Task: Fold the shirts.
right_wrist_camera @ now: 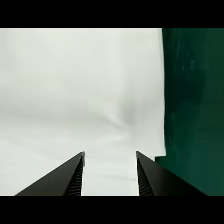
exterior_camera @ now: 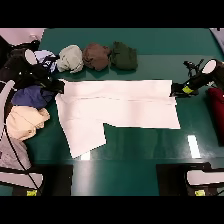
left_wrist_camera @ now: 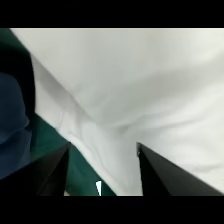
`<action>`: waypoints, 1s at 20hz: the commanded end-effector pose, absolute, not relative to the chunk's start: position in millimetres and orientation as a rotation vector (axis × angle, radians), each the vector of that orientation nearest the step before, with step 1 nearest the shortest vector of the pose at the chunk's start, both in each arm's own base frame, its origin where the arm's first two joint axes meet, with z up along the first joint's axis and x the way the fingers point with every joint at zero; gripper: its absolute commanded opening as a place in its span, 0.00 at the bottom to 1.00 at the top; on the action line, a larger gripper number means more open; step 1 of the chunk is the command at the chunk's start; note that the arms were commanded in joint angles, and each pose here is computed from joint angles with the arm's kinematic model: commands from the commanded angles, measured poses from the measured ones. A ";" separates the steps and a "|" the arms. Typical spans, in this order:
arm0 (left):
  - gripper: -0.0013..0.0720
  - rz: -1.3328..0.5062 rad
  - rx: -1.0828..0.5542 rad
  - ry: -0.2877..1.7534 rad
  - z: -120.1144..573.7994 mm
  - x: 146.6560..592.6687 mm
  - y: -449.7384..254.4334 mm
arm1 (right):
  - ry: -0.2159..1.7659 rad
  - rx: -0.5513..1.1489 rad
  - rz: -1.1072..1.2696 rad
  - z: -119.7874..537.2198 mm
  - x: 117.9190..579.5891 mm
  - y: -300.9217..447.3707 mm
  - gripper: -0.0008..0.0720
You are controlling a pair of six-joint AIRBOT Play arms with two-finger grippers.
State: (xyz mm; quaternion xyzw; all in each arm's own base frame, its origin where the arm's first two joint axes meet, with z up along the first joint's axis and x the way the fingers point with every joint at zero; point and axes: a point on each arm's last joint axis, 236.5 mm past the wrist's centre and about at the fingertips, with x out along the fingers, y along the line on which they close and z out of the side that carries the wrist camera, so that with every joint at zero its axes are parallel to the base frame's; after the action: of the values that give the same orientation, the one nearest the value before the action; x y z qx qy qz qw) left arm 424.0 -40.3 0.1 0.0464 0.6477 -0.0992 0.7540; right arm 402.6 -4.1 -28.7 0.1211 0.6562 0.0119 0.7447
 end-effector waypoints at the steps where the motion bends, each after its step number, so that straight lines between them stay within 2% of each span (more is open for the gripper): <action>1: 0.70 -0.173 0.091 1.453 17.2 396.9 -32.9 | 1.417 0.238 0.089 -2.2 393.2 3.4 0.55; 4: 0.70 -0.239 -0.014 1.439 20.3 351.2 -56.5 | 1.326 0.224 0.106 31.3 393.8 6.0 0.55; 7: 0.70 -0.288 -0.133 1.476 1.8 285.6 -77.4 | 1.242 0.214 0.101 53.9 398.8 5.0 0.54; 10: 0.70 -0.279 -0.224 1.529 -26.0 229.6 -85.9 | 1.230 0.214 0.102 57.7 399.0 5.7 0.45; 11: 0.70 -0.259 -0.247 1.548 -35.5 216.7 -85.6 | 1.230 0.214 0.103 57.7 399.0 5.9 0.45; 14: 0.70 -0.253 -0.331 1.591 -55.7 195.4 -95.7 | 1.231 0.214 0.103 57.8 398.8 5.9 0.45; 16: 0.70 -0.259 -0.399 1.566 -62.2 198.2 -105.8 | 1.237 0.213 0.104 57.3 397.6 6.1 0.45; 20: 0.70 -0.206 -0.433 1.560 -80.0 197.3 -103.0 | 1.238 0.212 0.105 57.3 397.3 6.2 0.45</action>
State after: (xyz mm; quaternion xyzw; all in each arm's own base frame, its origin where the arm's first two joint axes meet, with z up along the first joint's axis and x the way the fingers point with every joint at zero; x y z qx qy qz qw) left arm 199.3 -100.2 -67.7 -0.1704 0.7007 -0.1045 0.6848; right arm 398.0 5.7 56.8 0.0998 0.5781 0.0482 0.8084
